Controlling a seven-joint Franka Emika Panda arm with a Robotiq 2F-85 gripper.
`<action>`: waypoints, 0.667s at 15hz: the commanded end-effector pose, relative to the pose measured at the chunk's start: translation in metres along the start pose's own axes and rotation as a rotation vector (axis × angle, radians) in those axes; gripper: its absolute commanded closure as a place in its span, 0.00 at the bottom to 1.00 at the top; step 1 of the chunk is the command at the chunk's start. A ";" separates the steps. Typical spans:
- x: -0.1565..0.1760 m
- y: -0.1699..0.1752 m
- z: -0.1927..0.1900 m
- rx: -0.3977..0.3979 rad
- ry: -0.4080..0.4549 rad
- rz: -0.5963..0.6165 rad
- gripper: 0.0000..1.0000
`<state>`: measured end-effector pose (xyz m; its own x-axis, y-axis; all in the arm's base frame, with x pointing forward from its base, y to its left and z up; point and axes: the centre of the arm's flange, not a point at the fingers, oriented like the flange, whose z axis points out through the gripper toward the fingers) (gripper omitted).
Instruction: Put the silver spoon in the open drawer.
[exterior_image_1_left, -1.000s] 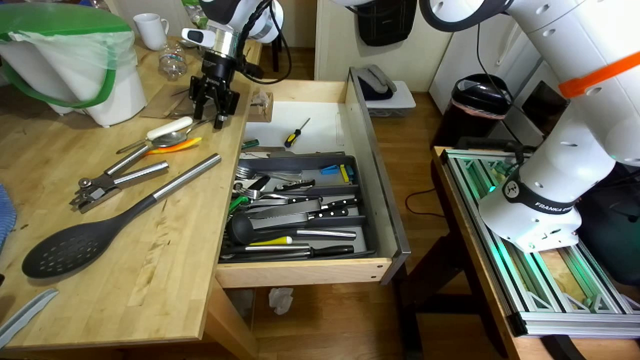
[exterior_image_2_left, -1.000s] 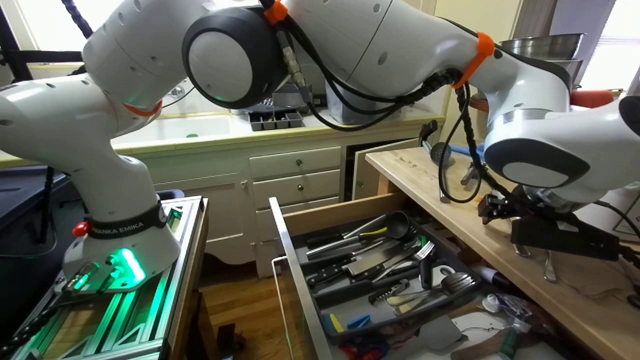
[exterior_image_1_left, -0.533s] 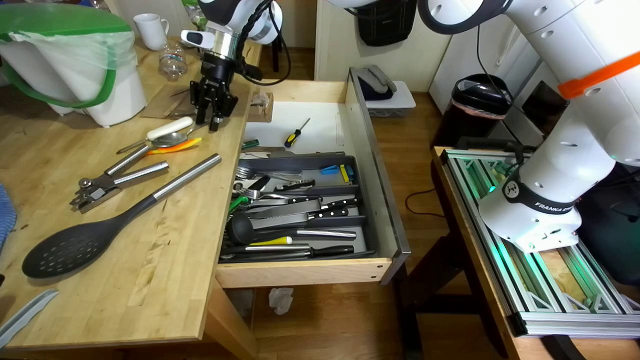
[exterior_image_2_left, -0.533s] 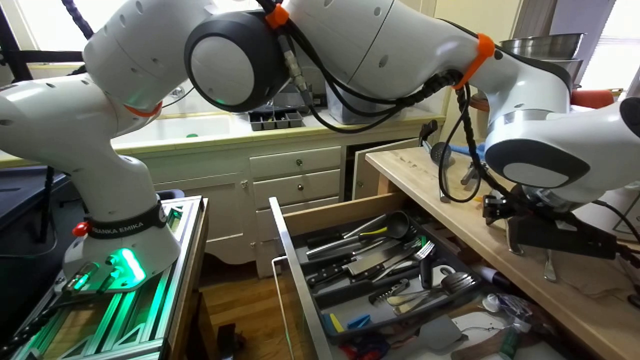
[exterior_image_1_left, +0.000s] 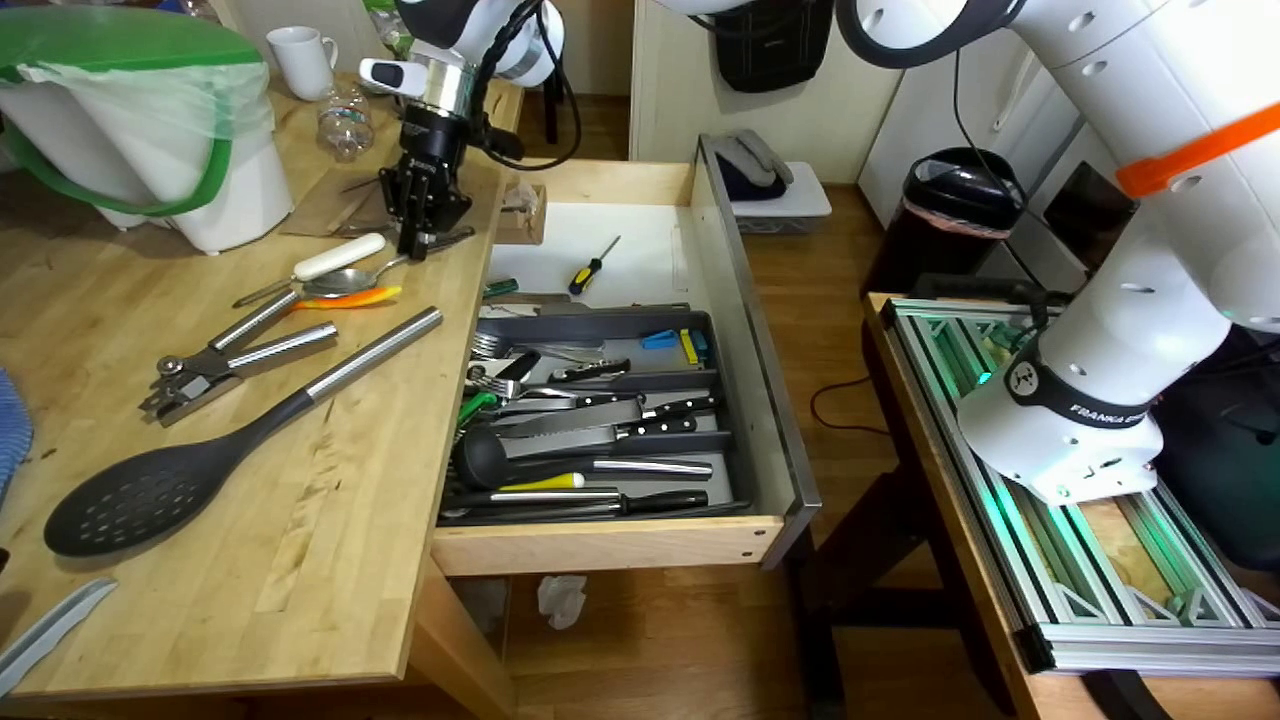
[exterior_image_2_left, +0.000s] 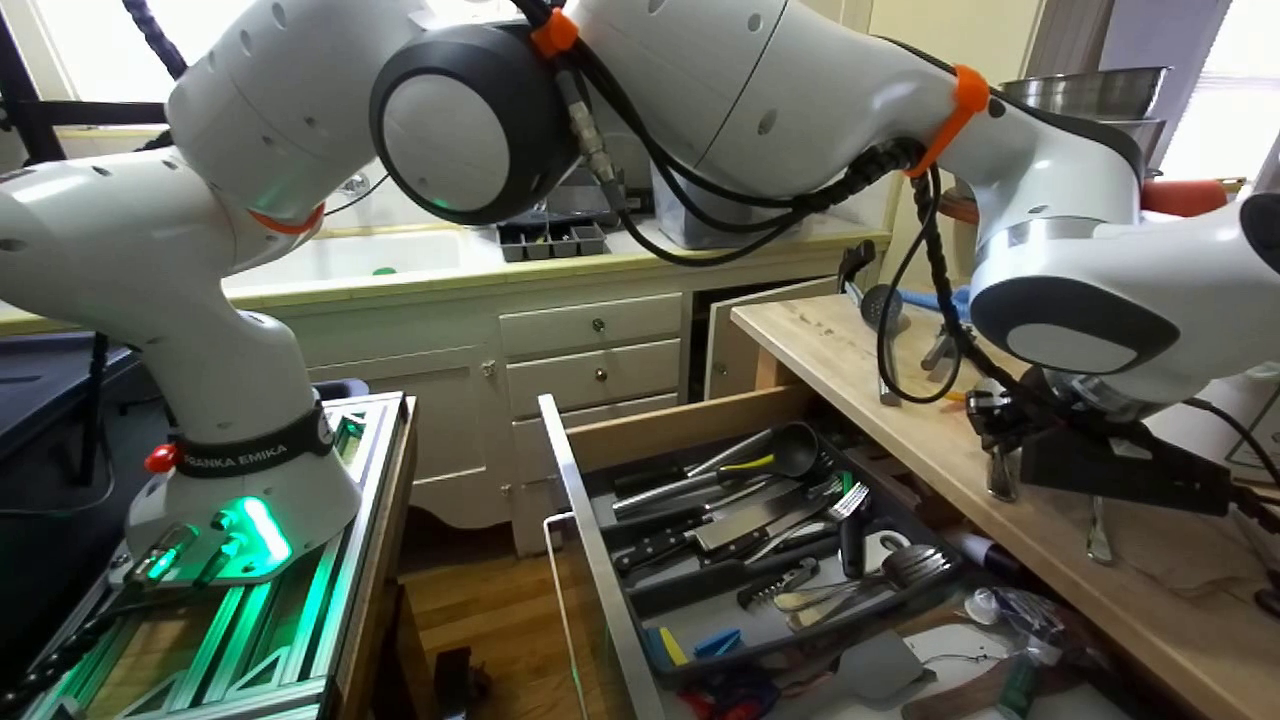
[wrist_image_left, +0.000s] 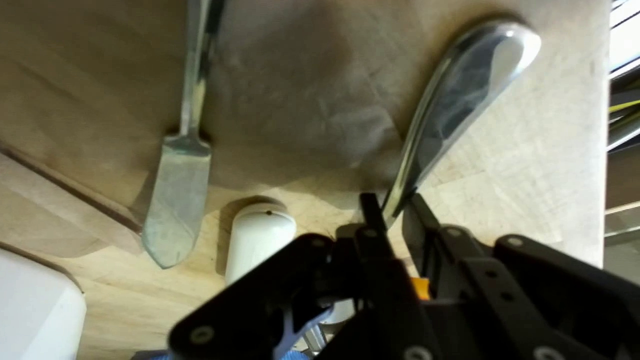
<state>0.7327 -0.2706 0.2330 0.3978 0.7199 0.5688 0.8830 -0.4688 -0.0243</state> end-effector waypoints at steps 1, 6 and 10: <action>0.000 0.004 0.000 0.026 0.018 -0.012 0.96; -0.008 -0.003 -0.026 0.008 0.010 0.087 0.97; -0.015 -0.029 -0.067 0.041 -0.002 0.220 0.97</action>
<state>0.7188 -0.2968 0.2518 0.4887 0.6641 0.5658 0.8364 -0.5411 -0.0874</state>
